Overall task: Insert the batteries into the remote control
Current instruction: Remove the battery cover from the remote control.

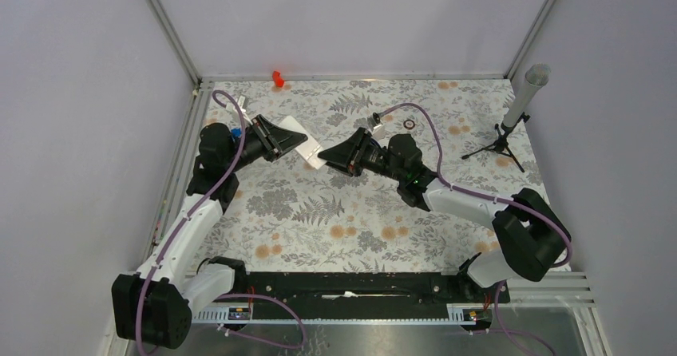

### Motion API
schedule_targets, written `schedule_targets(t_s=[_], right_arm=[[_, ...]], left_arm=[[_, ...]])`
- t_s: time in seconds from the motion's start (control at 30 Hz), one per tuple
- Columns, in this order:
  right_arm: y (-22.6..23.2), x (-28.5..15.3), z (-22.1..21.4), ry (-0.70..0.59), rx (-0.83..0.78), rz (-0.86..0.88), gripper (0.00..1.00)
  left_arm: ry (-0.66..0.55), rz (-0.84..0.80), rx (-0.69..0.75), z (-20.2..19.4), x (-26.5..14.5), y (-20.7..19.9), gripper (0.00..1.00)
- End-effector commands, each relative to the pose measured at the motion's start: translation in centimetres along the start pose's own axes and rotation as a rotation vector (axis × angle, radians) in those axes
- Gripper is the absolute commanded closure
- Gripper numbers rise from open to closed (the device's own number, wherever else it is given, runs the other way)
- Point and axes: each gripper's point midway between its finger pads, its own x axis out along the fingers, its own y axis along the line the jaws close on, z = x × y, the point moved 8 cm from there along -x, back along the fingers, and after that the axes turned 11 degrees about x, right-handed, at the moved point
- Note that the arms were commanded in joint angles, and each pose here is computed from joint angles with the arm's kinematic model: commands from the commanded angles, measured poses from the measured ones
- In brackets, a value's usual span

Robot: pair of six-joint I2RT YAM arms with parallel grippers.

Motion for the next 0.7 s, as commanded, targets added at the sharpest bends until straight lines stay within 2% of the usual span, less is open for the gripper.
schedule_targets(t_s=[0.0, 0.23, 0.4, 0.67], right_arm=[[1.37, -0.21, 0.27, -0.03, 0.013, -0.034, 0.61], [1.01, -0.13, 0.15, -0.015, 0.052, -0.049, 0.59], [1.4, -0.2, 0.05, -0.009, 0.057, -0.031, 0.7], [1.98, -0.53, -0.02, -0.013, 0.056, -0.056, 0.76]], left_arm=[[-0.083, -0.031, 0.119, 0.88, -0.57, -1.41, 1.0], [-0.092, -0.024, 0.15, 0.69, -0.5, -1.54, 1.0], [-0.1, -0.014, 0.167, 0.72, -0.61, -1.59, 1.0], [-0.111, 0.012, 0.231, 0.65, -0.75, -1.54, 1.0]])
